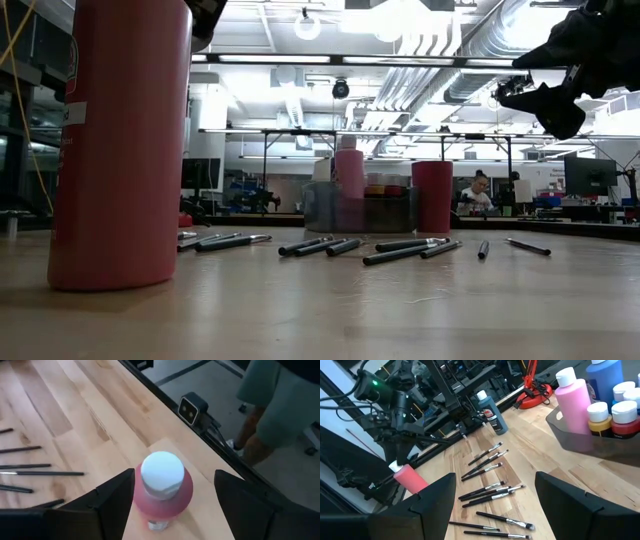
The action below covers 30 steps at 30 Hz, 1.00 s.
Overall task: Pick & Place Paint Supplies
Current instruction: Put the large red paint bottle into the black bin
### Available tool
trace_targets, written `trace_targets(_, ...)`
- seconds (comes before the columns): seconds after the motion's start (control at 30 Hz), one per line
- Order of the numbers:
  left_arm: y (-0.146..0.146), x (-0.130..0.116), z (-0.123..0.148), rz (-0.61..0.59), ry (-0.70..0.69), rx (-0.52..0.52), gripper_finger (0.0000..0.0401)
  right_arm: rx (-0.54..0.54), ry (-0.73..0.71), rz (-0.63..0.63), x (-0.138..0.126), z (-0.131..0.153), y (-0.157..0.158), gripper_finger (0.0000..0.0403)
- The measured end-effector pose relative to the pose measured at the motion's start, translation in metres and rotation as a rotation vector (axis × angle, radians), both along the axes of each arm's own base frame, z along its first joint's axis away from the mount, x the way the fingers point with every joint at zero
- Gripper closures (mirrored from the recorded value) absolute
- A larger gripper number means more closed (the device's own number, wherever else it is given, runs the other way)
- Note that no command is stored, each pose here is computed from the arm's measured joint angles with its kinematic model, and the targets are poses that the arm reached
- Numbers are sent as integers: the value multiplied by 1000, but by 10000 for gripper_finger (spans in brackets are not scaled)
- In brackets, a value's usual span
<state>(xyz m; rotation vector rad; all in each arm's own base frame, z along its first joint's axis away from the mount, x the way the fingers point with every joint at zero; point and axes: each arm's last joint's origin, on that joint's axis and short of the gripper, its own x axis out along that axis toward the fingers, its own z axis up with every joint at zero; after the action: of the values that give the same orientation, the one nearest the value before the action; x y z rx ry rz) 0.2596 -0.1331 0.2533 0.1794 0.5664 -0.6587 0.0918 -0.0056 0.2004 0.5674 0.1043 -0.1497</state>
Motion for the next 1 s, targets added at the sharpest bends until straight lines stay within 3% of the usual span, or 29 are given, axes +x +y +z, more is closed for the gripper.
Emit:
trace_targets(0.2,-4,11,-3,8,-47,-34,132,0,0,0,0,0,0,137)
trace_targets(0.7,-3,10,-7,32,-22,-2,134,0,0,0,0,0,0,137)
trace_targets(1.0,-4,11,-10,32,-12,2,206,0,0,0,0,0,0,137)
